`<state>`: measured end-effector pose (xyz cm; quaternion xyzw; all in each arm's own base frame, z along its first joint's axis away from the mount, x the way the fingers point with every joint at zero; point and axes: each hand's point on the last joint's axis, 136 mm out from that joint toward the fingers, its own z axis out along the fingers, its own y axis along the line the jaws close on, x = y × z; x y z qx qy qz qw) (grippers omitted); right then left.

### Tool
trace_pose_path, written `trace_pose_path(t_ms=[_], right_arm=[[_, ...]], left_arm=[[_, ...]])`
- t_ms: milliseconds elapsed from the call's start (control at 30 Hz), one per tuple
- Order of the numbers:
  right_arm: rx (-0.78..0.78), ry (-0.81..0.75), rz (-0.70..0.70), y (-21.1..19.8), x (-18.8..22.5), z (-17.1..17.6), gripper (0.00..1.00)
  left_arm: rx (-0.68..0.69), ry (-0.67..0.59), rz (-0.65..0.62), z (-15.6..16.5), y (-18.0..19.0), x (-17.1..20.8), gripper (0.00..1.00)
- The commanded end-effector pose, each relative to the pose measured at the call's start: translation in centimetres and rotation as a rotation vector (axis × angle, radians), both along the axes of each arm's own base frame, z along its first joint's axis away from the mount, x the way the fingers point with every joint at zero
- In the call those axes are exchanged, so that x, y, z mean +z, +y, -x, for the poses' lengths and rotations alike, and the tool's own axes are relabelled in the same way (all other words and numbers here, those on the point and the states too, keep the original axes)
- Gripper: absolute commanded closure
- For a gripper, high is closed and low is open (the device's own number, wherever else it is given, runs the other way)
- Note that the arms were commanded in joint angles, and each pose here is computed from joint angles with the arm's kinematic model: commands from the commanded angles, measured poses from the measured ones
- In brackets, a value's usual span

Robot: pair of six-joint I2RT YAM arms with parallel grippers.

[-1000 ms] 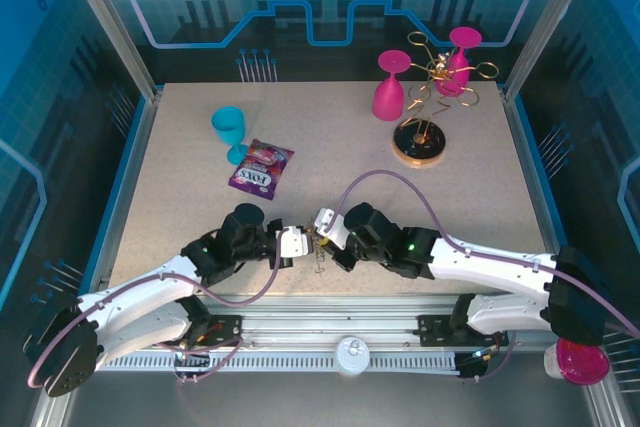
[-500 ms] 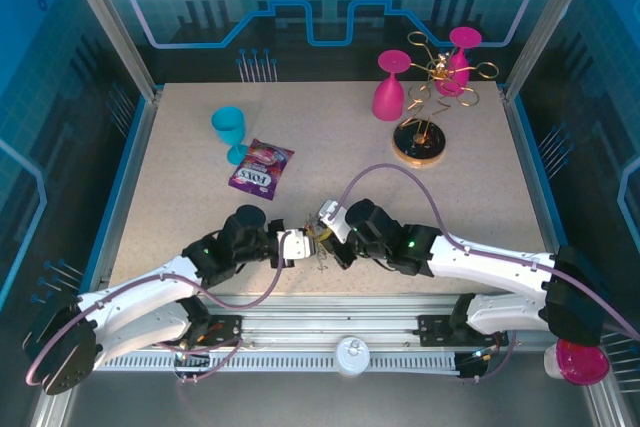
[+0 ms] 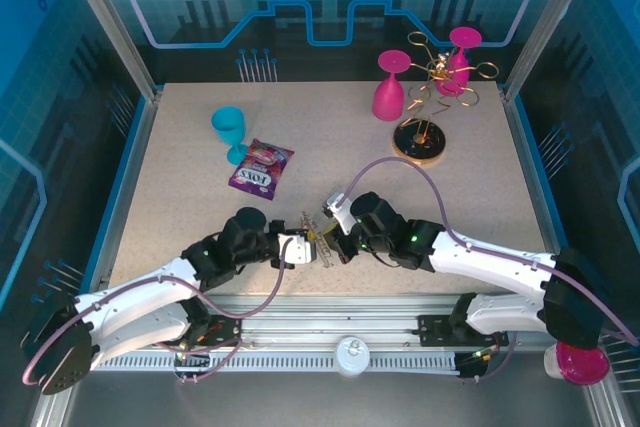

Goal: Put the keys on the keyring

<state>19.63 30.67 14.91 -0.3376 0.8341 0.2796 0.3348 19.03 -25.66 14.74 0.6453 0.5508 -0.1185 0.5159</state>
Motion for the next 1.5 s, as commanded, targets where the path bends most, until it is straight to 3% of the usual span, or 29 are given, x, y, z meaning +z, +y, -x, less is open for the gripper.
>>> trace_pose_path(t_ms=[0,367,400,433,567,767,900,1033,1200,1300,1400,1467], right_arm=[[-0.073,-0.018,-0.11,0.5,3.2,-1.8,1.0],[-0.004,0.051,-0.115,1.1,1.7,-0.5,1.0],[0.004,0.055,-0.112,1.1,1.5,-0.3,0.96],[0.01,0.063,-0.107,1.0,1.2,-0.2,0.85],[0.024,0.054,-0.104,0.2,1.5,0.1,0.56],[0.04,-0.028,-0.089,-3.1,3.2,-0.8,0.38],[0.156,-0.177,-0.142,-4.1,4.7,-1.5,0.39],[0.367,-0.352,-0.182,-3.1,5.5,-1.0,0.44],[0.47,-0.39,-0.159,-1.6,5.7,-1.6,0.54],[0.367,-0.347,-0.102,-2.1,4.0,-2.9,0.56],[0.14,-0.234,-0.063,-3.8,2.0,-4.7,0.55],[0.008,-0.116,-0.043,-5.0,0.7,-5.0,0.55]], left_arm=[[-0.076,0.007,-0.022,1.7,-0.3,-1.1,1.0],[-0.021,-0.033,0.078,0.8,-0.5,0.8,1.0],[-0.012,-0.03,0.088,0.7,-0.4,1.0,1.0],[-0.005,-0.028,0.098,0.6,-0.4,1.1,1.0],[0.01,-0.018,0.126,0.5,-0.3,1.5,1.0],[0.027,0.015,0.187,0.1,0.2,2.5,1.0],[0.009,0.047,0.25,0.0,0.4,3.4,1.0],[-0.031,0.059,0.273,0.6,0.3,3.7,1.0],[-0.018,0.059,0.256,0.3,0.4,3.3,1.0],[0.076,0.067,0.255,-1.1,1.0,3.0,1.0],[0.165,0.111,0.269,-2.1,1.6,3.4,1.0],[0.263,0.198,0.287,-3.0,2.0,3.6,0.9]])
